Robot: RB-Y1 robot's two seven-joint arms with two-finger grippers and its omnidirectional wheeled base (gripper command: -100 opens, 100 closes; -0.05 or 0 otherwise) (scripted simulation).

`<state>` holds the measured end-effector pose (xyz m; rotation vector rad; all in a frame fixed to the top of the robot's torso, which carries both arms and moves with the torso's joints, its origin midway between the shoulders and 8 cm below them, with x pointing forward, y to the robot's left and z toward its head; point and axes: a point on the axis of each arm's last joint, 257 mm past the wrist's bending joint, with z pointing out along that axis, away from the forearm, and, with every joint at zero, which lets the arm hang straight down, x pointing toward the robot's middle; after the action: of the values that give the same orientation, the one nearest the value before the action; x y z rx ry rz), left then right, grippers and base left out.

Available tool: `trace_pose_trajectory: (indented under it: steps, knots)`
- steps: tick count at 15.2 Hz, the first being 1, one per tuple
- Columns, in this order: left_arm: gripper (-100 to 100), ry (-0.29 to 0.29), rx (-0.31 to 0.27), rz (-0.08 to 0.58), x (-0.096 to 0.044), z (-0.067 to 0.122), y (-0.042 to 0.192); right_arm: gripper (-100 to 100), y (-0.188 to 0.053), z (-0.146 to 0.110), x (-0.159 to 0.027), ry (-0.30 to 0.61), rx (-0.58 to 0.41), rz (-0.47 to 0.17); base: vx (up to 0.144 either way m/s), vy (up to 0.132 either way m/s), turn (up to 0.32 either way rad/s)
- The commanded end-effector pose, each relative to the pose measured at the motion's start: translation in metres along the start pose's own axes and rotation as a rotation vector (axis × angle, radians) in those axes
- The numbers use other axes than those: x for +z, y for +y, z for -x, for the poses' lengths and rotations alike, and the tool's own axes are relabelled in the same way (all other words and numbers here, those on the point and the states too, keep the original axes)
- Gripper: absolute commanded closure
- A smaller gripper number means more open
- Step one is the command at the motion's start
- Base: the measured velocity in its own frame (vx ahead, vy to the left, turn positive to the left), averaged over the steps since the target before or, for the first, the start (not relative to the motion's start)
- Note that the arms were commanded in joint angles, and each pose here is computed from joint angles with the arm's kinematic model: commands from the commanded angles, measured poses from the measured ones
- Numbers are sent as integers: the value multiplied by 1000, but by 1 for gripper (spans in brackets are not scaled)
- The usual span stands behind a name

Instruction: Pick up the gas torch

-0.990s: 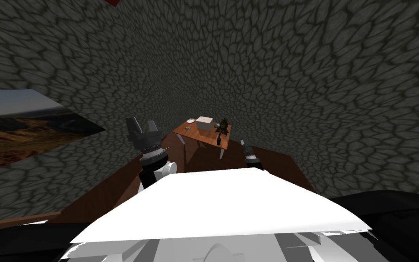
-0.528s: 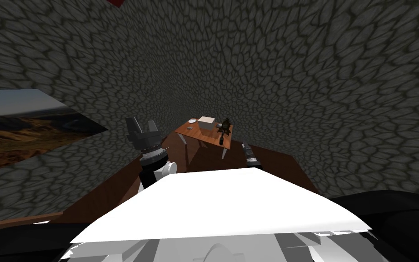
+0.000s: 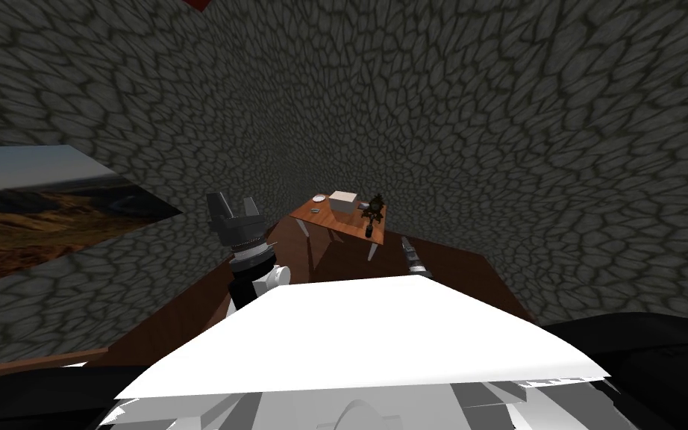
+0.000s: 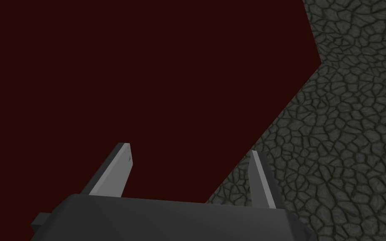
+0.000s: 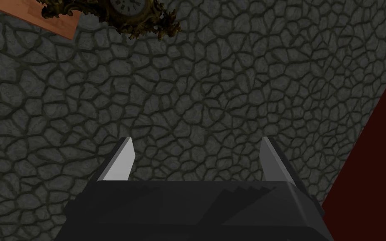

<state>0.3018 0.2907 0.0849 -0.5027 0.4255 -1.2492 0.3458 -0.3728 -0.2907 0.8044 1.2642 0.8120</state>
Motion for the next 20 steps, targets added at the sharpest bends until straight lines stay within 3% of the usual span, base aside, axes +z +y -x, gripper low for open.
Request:
trace_pose_trajectory:
  steps: [1, 9, 12, 13, 20]
  knots:
    - [0, 0, 0, 0, 0, 0, 0, -100, -18, 2, -6, -1, -32, -34, 5, 122, 12]
    - [0, 0, 0, 0, 0, 0, 0, -100, -77, 19, -32, -11, -171, -153, 37, 121, 9]
    - [0, 0, 0, 0, 0, 0, 0, -100, -93, 17, -43, -2, -172, -192, 36, 88, 6]
    - [0, 0, 0, 0, 0, 0, 0, -100, -103, 24, -47, -10, -220, -212, 41, 81, 32]
    - [0, 0, 0, 0, 0, 0, 0, -100, -147, 35, -75, -5, -318, -322, 79, 111, 26]
